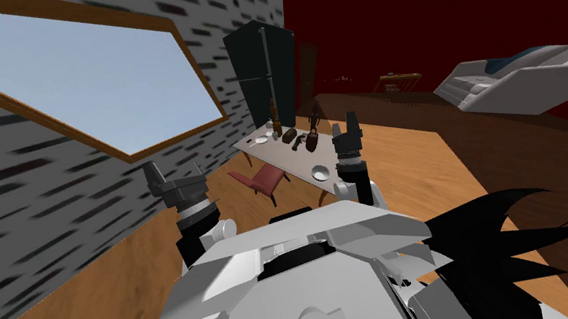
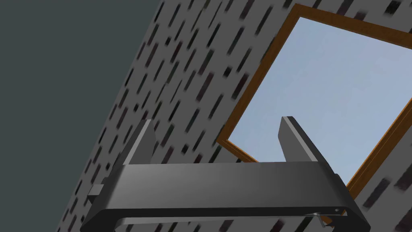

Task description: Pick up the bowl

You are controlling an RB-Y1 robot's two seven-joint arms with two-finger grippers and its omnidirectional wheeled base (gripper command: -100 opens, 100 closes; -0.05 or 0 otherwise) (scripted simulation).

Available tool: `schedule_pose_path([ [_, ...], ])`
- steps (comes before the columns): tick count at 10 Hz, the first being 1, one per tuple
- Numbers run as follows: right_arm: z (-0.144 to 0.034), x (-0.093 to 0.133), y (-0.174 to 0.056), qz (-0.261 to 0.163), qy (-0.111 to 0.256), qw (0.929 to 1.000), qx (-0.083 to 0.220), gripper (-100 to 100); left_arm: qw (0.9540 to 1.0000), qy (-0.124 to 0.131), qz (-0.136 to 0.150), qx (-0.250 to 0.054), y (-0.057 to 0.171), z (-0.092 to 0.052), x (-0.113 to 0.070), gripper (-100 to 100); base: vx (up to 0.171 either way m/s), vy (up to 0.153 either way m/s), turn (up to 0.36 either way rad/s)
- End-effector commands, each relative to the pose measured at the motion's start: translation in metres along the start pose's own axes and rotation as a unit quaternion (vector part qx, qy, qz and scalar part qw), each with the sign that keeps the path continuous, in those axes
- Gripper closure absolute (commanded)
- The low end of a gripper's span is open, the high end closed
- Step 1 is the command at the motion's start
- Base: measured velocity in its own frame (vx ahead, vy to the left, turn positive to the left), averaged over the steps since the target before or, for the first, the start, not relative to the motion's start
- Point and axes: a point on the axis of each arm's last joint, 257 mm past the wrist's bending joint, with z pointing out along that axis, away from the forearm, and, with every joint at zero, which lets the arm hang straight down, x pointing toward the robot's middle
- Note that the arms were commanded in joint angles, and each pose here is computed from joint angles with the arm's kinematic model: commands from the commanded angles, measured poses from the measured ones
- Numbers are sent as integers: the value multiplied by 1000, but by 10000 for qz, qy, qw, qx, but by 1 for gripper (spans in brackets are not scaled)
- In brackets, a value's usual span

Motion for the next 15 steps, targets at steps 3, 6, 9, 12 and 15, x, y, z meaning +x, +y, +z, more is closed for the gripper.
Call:
schedule_pose_path([
  [3,1,25,-9,-168,505,9986,8,-100,10000,0,-1,0,0,0,0,0,-47,72,100],
  [6,-1,57,-28,-320,941,9950,89,-100,10000,0,-2,1,0,0,0,0,-101,133,169],
  [9,-8,99,-56,-521,1422,9882,221,-100,10000,0,-3,1,0,0,0,0,-113,186,227],
  [12,-17,132,-80,-712,1817,9802,329,-100,10000,0,-2,1,0,0,0,0,-100,163,194],
  [15,-32,167,-107,-965,2283,9678,437,-100,10000,0,-2,1,0,0,0,0,-55,94,184],
])
